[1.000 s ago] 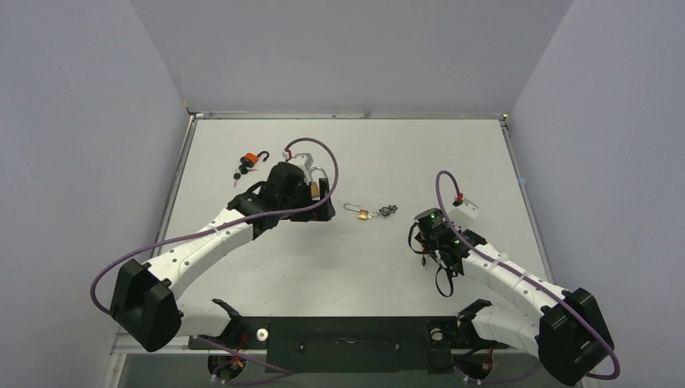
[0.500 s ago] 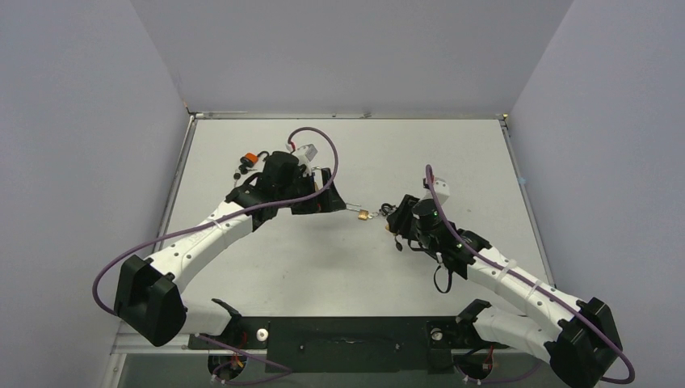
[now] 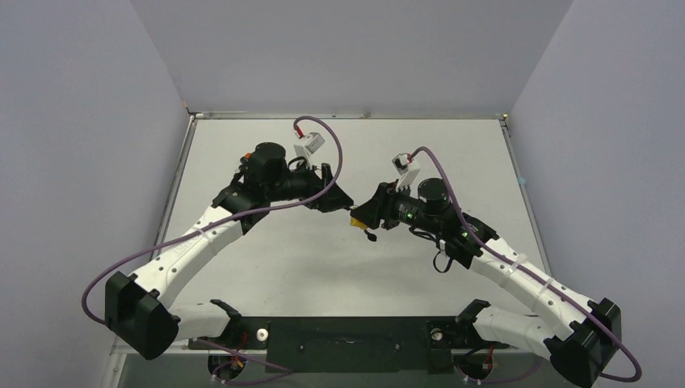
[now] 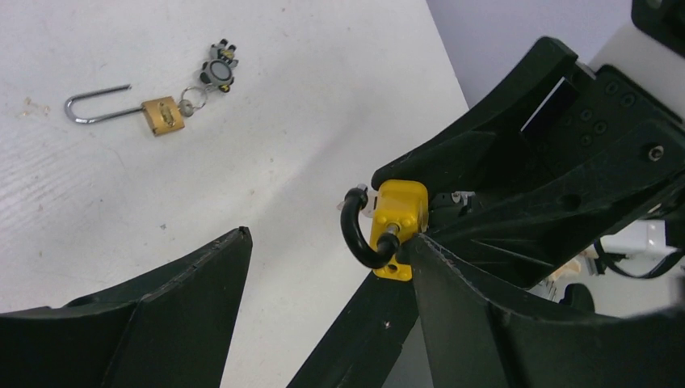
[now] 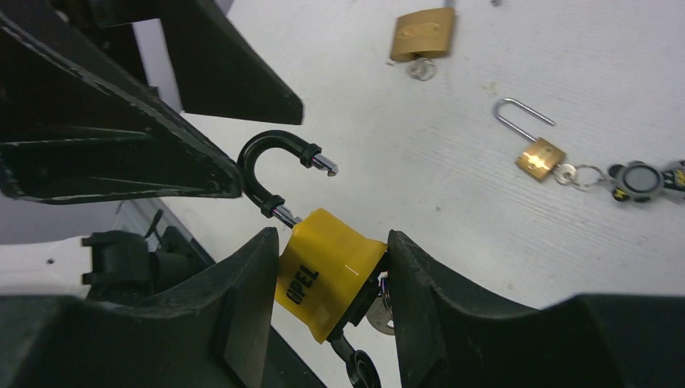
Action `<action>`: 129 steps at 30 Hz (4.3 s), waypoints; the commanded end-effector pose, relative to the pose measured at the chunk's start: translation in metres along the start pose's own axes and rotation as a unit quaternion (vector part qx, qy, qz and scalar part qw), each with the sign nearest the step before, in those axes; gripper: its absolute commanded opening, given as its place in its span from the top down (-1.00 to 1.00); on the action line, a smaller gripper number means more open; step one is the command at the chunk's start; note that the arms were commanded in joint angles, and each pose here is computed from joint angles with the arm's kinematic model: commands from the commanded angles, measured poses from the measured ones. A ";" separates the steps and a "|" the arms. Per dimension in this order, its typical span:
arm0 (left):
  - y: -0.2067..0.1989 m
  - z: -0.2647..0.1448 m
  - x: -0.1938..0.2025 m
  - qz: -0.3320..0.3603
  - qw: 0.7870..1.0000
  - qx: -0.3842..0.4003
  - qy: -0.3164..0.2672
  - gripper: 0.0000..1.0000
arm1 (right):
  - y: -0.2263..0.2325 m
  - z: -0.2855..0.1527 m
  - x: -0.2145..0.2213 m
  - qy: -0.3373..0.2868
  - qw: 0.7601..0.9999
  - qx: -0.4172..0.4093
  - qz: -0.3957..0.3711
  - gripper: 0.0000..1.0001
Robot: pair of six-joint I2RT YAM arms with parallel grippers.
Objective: Lock with the key
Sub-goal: Pick up the lock from the center of the board, then lock the lock.
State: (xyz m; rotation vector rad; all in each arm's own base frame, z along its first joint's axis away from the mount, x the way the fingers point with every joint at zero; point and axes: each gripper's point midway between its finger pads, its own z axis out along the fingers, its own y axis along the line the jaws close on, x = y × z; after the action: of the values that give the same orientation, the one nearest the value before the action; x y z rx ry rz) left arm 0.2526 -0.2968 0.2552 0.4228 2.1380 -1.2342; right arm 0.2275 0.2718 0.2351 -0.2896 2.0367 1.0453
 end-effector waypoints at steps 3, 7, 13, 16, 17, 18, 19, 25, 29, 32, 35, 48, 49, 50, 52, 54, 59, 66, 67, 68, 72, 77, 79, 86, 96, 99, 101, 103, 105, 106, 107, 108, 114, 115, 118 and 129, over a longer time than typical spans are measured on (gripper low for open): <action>-0.085 -0.049 -0.053 0.194 0.966 0.130 -0.112 -0.38 | 0.077 -0.017 -0.040 -0.019 0.989 -0.140 -0.034 1.00; -0.096 -0.066 -0.063 0.221 0.957 0.128 -0.137 -0.38 | 0.087 -0.027 -0.047 -0.015 0.989 -0.141 -0.046 1.00; -0.090 -0.066 -0.058 0.205 0.967 0.109 -0.107 -0.25 | 0.091 -0.039 -0.057 -0.035 0.989 -0.128 -0.065 1.00; -0.092 -0.075 -0.054 0.218 0.964 0.104 -0.109 -0.25 | 0.092 -0.041 -0.057 -0.035 0.989 -0.124 -0.072 1.00; -0.094 -0.077 -0.052 0.235 0.960 0.112 -0.108 -0.25 | 0.093 -0.041 -0.056 -0.032 0.989 -0.125 -0.074 1.00; -0.099 -0.082 -0.051 0.247 0.955 0.120 -0.115 -0.25 | 0.097 -0.042 -0.057 -0.030 0.988 -0.131 -0.076 1.00; -0.105 -0.086 -0.047 0.259 0.950 0.135 -0.114 -0.25 | 0.098 -0.041 -0.054 -0.022 0.988 -0.133 -0.080 1.00; -0.136 -0.110 -0.040 0.311 0.923 0.194 -0.114 -0.15 | 0.115 -0.054 -0.053 -0.002 0.983 -0.156 -0.099 1.00; -0.151 -0.113 -0.030 0.319 0.914 0.231 -0.093 -0.10 | 0.120 -0.063 -0.052 0.007 0.981 -0.162 -0.103 1.00; -0.159 -0.109 -0.019 0.323 0.911 0.244 -0.076 -0.09 | 0.122 -0.067 -0.051 0.011 0.981 -0.163 -0.103 1.00; -0.161 -0.100 -0.010 0.324 0.912 0.245 -0.058 -0.08 | 0.122 -0.069 -0.051 0.010 0.981 -0.163 -0.102 1.00; -0.143 -0.079 0.017 0.332 0.923 0.195 -0.007 0.13 | 0.120 -0.077 -0.060 -0.011 0.983 -0.149 -0.106 1.00; -0.139 -0.079 0.016 0.334 0.924 0.183 -0.008 0.13 | 0.121 -0.077 -0.060 -0.011 0.983 -0.149 -0.107 1.00; -0.137 -0.079 0.015 0.335 0.925 0.177 -0.009 0.12 | 0.121 -0.078 -0.060 -0.010 0.983 -0.150 -0.107 1.00; -0.133 -0.078 0.012 0.338 0.927 0.162 -0.013 0.12 | 0.122 -0.079 -0.060 -0.009 0.982 -0.152 -0.108 1.00; -0.130 -0.079 0.007 0.341 0.928 0.148 -0.023 0.09 | 0.123 -0.079 -0.060 -0.008 0.982 -0.152 -0.110 1.00; -0.130 -0.079 -0.003 0.346 0.928 0.131 -0.038 -0.17 | 0.123 -0.081 -0.060 -0.006 0.982 -0.152 -0.112 1.00; -0.129 -0.077 -0.002 0.343 0.930 0.131 -0.031 -0.11 | 0.123 -0.085 -0.063 -0.012 0.982 -0.148 -0.114 1.00; -0.129 -0.077 -0.002 0.343 0.930 0.132 -0.030 -0.09 | 0.122 -0.085 -0.062 -0.012 0.983 -0.147 -0.113 1.00; -0.130 -0.077 -0.001 0.343 0.929 0.133 -0.029 -0.04 | 0.122 -0.085 -0.063 -0.013 0.983 -0.145 -0.114 1.00; -0.130 -0.077 0.003 0.339 0.930 0.139 -0.020 0.18 | 0.122 -0.086 -0.066 -0.019 0.983 -0.142 -0.114 1.00; -0.132 -0.079 0.002 0.340 0.929 0.143 -0.025 0.29 | 0.120 -0.084 -0.067 -0.019 0.984 -0.136 -0.115 1.00; -0.134 -0.079 0.001 0.339 0.929 0.146 -0.027 0.40 | 0.120 -0.084 -0.067 -0.019 0.984 -0.135 -0.115 1.00; -0.139 -0.079 0.001 0.328 0.931 0.159 -0.034 0.65 | 0.117 -0.082 -0.068 -0.022 0.985 -0.127 -0.116 1.00; -0.137 -0.077 -0.007 0.312 0.936 0.145 -0.067 1.00 | 0.114 -0.078 -0.071 -0.026 0.987 -0.116 -0.112 1.00; -0.136 -0.079 -0.010 0.312 0.936 0.142 -0.077 1.00 | 0.111 -0.076 -0.074 -0.030 0.989 -0.104 -0.102 1.00; -0.133 -0.076 -0.011 0.306 0.939 0.132 -0.079 1.00 | 0.102 -0.071 -0.077 -0.038 0.992 -0.079 -0.093 1.00; -0.127 -0.072 -0.012 0.292 0.946 0.117 -0.081 1.00 | 0.095 -0.066 -0.075 -0.036 0.994 -0.064 -0.087 1.00; -0.118 -0.064 -0.014 0.265 0.956 0.097 -0.081 1.00 | 0.086 -0.058 -0.071 -0.030 0.995 -0.045 -0.079 1.00; -0.114 -0.059 -0.013 0.254 0.960 0.092 -0.076 1.00 | 0.082 -0.055 -0.069 -0.027 0.996 -0.039 -0.077 1.00; -0.111 -0.056 -0.013 0.234 0.966 0.086 -0.073 1.00 | 0.078 -0.052 -0.068 -0.027 0.997 -0.029 -0.072 1.00; -0.108 -0.051 -0.012 0.221 0.970 0.079 -0.066 1.00 | 0.075 -0.050 -0.067 -0.026 0.997 -0.023 -0.070 1.00; -0.110 -0.040 -0.008 0.137 0.986 0.082 -0.041 1.00 | 0.066 -0.042 -0.070 -0.036 0.997 -0.003 -0.063 0.98; -0.111 -0.039 -0.008 0.132 0.987 0.084 -0.040 1.00 | 0.066 -0.041 -0.069 -0.036 0.997 -0.003 -0.063 0.97; -0.120 -0.042 -0.011 0.111 0.987 0.111 -0.045 1.00 | 0.065 -0.039 -0.069 -0.040 0.997 -0.006 -0.063 0.97; -0.117 -0.059 -0.008 0.188 0.976 0.104 -0.021 0.79 | 0.072 -0.050 -0.072 -0.041 0.996 -0.033 -0.069 1.00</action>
State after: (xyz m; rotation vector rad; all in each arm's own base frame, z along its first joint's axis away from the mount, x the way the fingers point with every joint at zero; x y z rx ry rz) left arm 0.1849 -0.3095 0.3228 0.7167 1.9372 -1.2236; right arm 0.2080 0.2665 0.3124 -0.4100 2.0152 0.9553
